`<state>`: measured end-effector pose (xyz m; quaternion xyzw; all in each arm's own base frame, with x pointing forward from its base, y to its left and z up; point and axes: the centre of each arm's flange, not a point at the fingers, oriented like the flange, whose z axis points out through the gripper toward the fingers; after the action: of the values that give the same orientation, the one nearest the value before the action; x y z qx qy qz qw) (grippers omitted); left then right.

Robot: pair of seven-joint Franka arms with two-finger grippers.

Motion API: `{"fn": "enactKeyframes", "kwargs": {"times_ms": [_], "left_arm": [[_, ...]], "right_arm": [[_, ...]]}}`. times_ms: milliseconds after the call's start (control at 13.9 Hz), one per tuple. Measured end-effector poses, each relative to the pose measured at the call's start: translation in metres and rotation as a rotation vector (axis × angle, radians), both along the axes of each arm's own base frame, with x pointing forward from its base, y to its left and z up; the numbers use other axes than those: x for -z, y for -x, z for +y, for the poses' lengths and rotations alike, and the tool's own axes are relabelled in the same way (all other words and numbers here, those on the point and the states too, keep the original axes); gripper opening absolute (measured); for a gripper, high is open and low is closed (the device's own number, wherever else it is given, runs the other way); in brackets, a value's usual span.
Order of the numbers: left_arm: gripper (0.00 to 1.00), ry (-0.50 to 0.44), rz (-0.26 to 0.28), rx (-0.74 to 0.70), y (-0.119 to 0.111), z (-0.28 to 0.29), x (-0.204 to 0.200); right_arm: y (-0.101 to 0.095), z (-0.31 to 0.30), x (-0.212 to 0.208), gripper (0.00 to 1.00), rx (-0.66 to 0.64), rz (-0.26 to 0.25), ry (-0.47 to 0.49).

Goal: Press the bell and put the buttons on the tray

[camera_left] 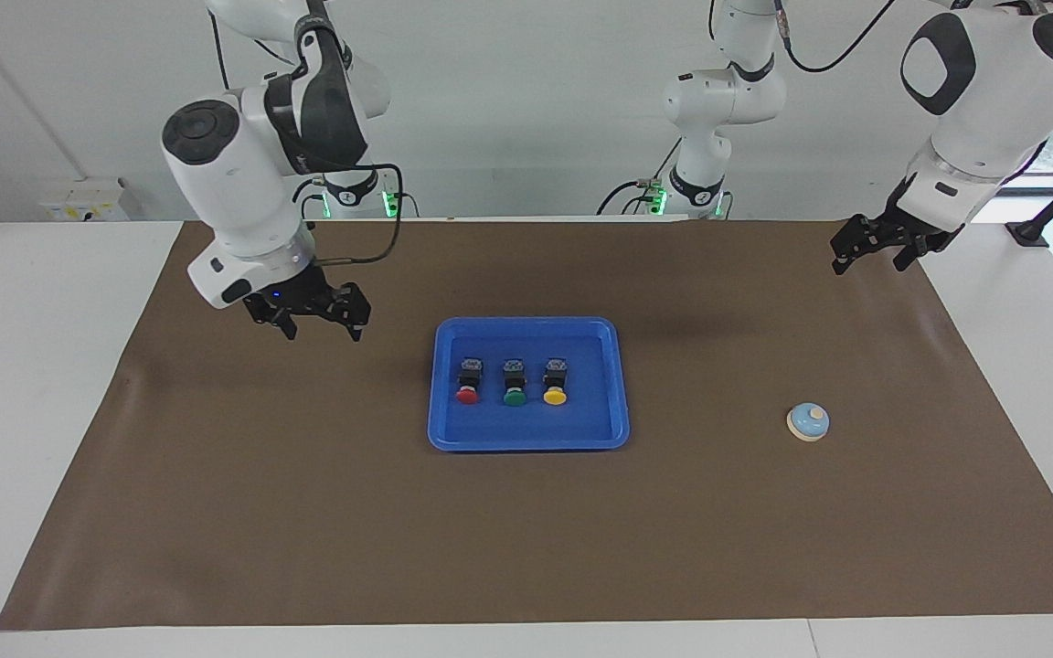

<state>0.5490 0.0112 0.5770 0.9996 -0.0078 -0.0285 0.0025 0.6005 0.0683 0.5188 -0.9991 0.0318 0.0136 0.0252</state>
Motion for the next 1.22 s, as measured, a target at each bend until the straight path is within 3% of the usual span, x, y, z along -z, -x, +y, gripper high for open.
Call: {"fn": "enactKeyframes", "kwargs": {"times_ms": [287,717,1219], "left_arm": [[1.0,0.0,0.0,0.0,0.0,0.0,0.0],[1.0,0.0,0.0,0.0,0.0,0.0,0.0],[1.0,0.0,0.0,0.0,0.0,0.0,0.0]], "right_arm": [[0.022,-0.031,-0.032,1.0,-0.051,0.03,0.002],[0.074,-0.079,-0.091,1.0,-0.07,0.074,0.035],[0.073,-0.083,-0.093,1.0,-0.077,0.056,0.086]]}}
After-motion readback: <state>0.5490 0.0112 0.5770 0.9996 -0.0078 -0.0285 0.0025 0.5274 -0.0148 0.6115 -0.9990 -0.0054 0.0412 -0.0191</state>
